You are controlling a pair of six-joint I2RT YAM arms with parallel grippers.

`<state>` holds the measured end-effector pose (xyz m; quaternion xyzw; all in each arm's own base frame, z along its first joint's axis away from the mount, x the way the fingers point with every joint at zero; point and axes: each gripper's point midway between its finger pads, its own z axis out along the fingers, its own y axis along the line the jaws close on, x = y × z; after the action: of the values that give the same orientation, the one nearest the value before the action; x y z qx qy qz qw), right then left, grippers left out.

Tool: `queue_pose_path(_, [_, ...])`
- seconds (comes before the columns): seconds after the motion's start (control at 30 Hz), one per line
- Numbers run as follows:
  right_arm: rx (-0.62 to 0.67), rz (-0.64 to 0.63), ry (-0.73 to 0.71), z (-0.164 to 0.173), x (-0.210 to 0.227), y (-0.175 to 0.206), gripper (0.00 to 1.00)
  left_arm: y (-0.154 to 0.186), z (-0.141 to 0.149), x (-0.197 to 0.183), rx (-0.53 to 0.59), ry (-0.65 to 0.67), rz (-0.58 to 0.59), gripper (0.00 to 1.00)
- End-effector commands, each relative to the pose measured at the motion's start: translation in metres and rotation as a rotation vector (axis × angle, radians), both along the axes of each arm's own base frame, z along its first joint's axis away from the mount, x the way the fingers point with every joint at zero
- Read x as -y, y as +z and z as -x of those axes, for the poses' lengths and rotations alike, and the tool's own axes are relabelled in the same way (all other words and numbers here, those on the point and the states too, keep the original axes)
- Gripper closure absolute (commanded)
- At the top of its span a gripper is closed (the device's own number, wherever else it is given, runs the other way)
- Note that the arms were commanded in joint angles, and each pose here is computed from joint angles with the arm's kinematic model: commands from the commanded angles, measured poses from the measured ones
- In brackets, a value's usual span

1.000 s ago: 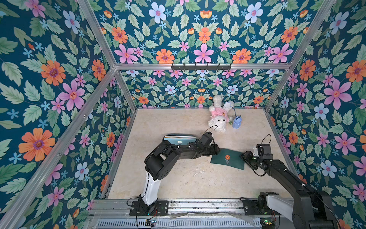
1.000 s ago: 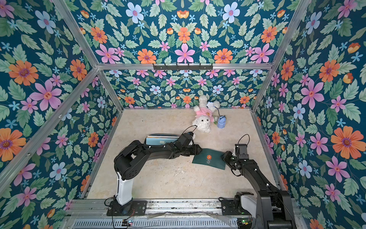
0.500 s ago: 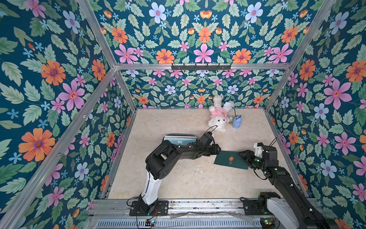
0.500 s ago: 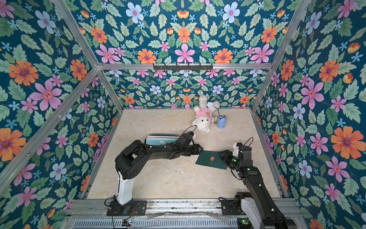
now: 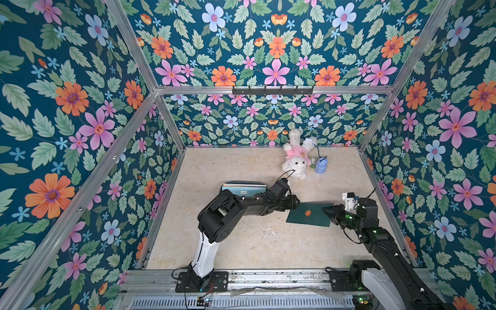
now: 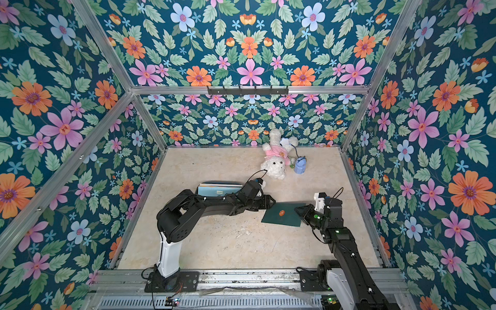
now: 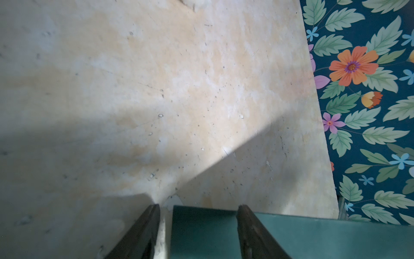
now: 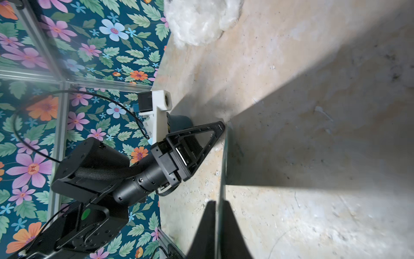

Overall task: Put the sealed envelopes into the storage box
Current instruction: Pick up the envelope from the center of the board.

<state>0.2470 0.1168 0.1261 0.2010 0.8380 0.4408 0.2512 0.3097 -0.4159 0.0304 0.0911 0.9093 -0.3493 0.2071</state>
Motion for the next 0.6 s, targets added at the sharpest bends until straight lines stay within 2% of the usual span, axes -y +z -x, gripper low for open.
queue_pose_path(0.0, [0.041, 0.042, 0.034, -0.001, 0.0, 0.008, 1.0, -0.044, 0.033, -0.046, -0.169, 0.009, -0.245, 0.38])
queue_pose_path(0.13, [0.207, 0.141, 0.038, -0.015, 0.007, 0.046, 1.0, 0.008, 0.011, -0.037, -0.04, -0.004, -0.224, 0.35])
queue_pose_path(0.27, [0.4, 0.195, 0.074, -0.022, 0.005, 0.093, 1.0, 0.086, -0.013, -0.038, 0.12, -0.027, -0.199, 0.32])
queue_pose_path(0.37, [0.537, 0.217, 0.134, -0.023, -0.001, 0.126, 1.0, 0.146, -0.026, -0.057, 0.245, -0.057, -0.19, 0.3])
queue_pose_path(0.47, [0.645, 0.242, 0.248, -0.021, -0.018, 0.148, 1.0, 0.198, -0.033, -0.086, 0.369, -0.097, -0.161, 0.27])
queue_pose_path(0.57, [0.758, 0.264, 0.458, -0.009, -0.051, 0.162, 1.0, 0.232, -0.024, -0.096, 0.44, -0.204, -0.13, 0.25])
